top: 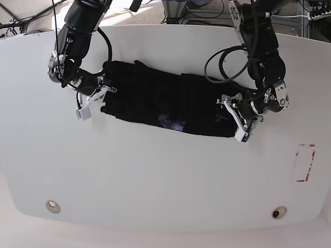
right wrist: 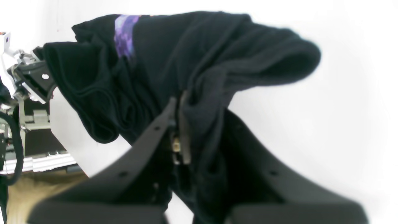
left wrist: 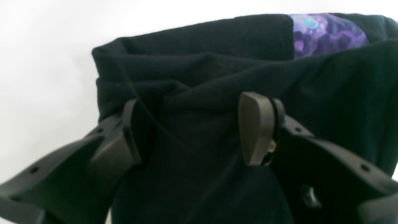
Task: Fold the T-shirt properly
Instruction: 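Grasp both ends of the folded shirt with both grippers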
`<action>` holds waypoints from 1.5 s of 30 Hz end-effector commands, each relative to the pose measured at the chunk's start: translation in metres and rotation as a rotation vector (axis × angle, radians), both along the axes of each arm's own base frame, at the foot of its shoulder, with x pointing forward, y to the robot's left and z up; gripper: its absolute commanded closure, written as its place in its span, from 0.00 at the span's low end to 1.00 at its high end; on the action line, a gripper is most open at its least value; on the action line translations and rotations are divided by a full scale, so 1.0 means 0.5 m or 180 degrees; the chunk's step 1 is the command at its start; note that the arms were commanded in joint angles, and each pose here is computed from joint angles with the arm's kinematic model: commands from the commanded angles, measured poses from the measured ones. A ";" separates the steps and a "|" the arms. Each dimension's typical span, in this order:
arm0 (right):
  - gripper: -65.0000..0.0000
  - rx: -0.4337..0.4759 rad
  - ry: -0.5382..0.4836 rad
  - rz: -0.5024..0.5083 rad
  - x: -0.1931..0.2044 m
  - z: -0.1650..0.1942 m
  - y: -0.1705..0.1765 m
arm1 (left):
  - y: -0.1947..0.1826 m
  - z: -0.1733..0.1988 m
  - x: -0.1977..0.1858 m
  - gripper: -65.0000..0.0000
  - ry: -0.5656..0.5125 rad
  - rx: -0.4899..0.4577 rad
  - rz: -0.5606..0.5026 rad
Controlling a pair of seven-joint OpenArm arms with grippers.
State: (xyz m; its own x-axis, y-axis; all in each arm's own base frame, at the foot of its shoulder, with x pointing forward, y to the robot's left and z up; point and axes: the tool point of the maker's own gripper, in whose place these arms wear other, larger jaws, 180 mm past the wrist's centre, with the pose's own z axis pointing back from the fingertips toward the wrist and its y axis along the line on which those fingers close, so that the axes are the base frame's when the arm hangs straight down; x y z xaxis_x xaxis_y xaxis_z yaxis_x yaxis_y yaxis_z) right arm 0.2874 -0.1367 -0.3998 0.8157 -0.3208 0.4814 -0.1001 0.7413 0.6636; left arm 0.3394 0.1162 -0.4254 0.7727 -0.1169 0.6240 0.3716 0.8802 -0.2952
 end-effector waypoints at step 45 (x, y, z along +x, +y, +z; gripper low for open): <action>1.00 -0.0758 -0.1532 0.0845 0.035 0.240 0.082 | 0.102 0.085 -0.069 0.41 0.0000 0.1044 -0.0447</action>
State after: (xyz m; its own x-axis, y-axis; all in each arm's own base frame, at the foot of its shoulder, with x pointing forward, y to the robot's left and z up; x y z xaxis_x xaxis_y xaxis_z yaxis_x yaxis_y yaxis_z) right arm 0.2981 -0.1001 -0.3023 0.5934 0.0505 0.8033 -0.5146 0.7912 0.3304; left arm 0.2966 0.1678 -0.3927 0.7593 -0.4203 0.4968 0.4920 0.8705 -0.0155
